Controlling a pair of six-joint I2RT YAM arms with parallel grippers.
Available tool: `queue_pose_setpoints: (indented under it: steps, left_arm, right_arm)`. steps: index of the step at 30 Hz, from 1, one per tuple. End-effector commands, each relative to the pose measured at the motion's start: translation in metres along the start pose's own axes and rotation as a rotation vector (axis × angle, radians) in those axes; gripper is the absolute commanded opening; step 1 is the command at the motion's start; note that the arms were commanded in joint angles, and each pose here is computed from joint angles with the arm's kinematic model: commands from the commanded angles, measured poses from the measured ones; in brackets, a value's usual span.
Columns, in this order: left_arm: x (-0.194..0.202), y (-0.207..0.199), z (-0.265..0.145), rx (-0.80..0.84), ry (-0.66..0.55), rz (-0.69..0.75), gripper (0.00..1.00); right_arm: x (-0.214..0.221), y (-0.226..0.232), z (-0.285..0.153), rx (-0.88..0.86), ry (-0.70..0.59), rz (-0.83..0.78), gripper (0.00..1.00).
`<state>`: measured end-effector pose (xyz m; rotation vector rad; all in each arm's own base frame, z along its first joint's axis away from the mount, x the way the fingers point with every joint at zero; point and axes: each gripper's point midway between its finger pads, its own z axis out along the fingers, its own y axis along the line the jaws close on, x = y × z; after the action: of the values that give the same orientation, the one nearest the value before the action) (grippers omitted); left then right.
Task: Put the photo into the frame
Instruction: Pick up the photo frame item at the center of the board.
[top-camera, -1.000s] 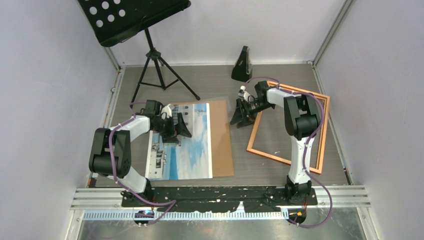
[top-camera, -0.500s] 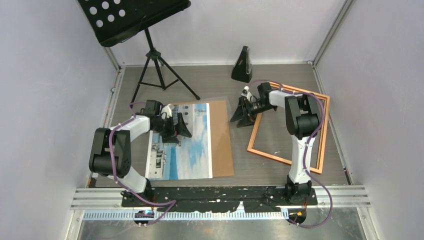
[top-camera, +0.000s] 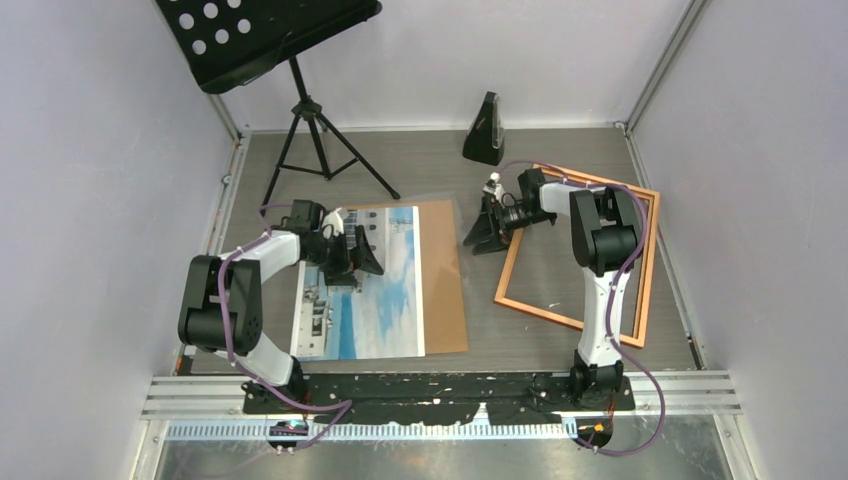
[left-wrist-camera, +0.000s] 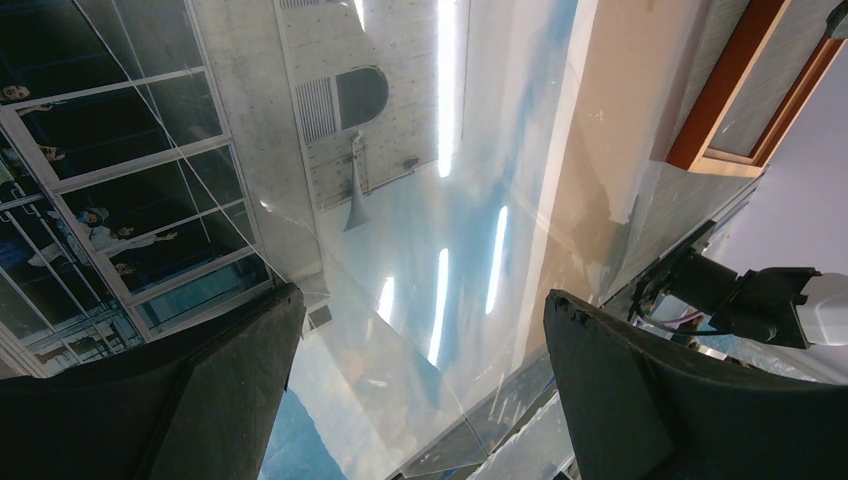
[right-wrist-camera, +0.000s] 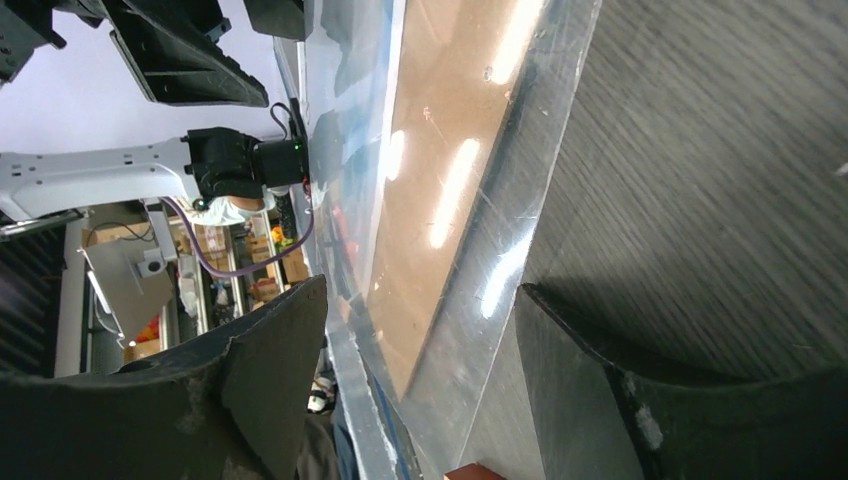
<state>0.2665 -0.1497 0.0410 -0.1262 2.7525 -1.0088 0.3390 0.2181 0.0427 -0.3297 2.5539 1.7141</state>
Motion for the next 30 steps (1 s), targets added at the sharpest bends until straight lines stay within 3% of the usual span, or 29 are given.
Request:
queue_pose_setpoints:
  steps: [1,19,30]
  left_arm:
    - [0.023,0.031,0.019,-0.099,0.075,0.004,0.99]
    - [0.024,0.031,0.019,-0.102,0.078,0.005,0.99]
    - [0.025,0.03,0.021,-0.104,0.085,0.018,0.99]
  right_arm:
    - [0.007,-0.007,0.003,0.024,0.035,-0.083,0.76]
    - [0.024,0.016,-0.012,-0.111,0.148,-0.202,0.7]
    - [0.024,0.035,-0.012,-0.2,0.144,-0.236,0.67]
